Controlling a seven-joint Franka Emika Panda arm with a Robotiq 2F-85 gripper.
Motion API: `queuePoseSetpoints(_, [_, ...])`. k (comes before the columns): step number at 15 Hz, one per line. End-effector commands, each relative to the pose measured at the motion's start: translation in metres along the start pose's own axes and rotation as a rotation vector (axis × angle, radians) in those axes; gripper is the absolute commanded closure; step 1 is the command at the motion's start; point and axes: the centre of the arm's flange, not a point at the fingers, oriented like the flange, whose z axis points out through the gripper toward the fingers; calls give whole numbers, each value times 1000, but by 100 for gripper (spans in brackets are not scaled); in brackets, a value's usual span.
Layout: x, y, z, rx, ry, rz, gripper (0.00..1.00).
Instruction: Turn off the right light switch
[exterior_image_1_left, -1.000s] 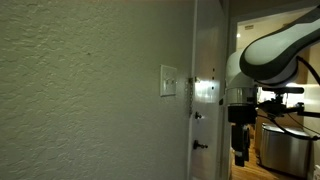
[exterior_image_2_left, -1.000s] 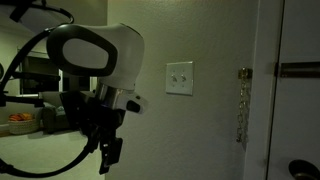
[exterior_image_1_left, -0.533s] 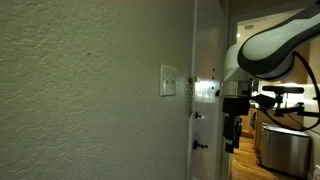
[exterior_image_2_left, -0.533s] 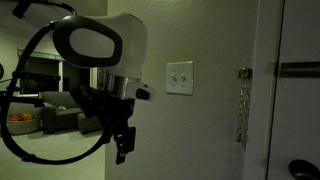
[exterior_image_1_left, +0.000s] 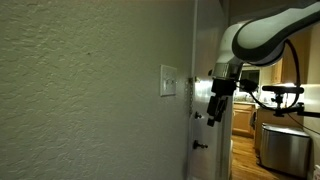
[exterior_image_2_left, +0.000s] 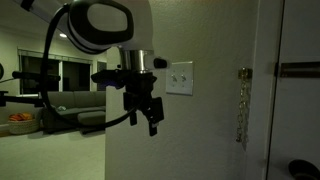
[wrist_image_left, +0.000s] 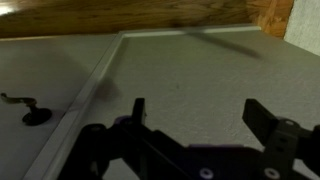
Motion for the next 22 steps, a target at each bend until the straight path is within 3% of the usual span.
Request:
queuePoseSetpoints(1, [21, 0, -28, -68, 81, 18, 0])
queuePoseSetpoints(4, [29, -2, -49, -88, 140, 26, 0])
queuePoseSetpoints(5, [23, -2, -40, -60, 103, 1, 0])
queuePoseSetpoints(15, [26, -3, -38, -60, 100, -1, 0])
queuePoseSetpoints(22, [53, 2, -80, -95, 212, 2, 0])
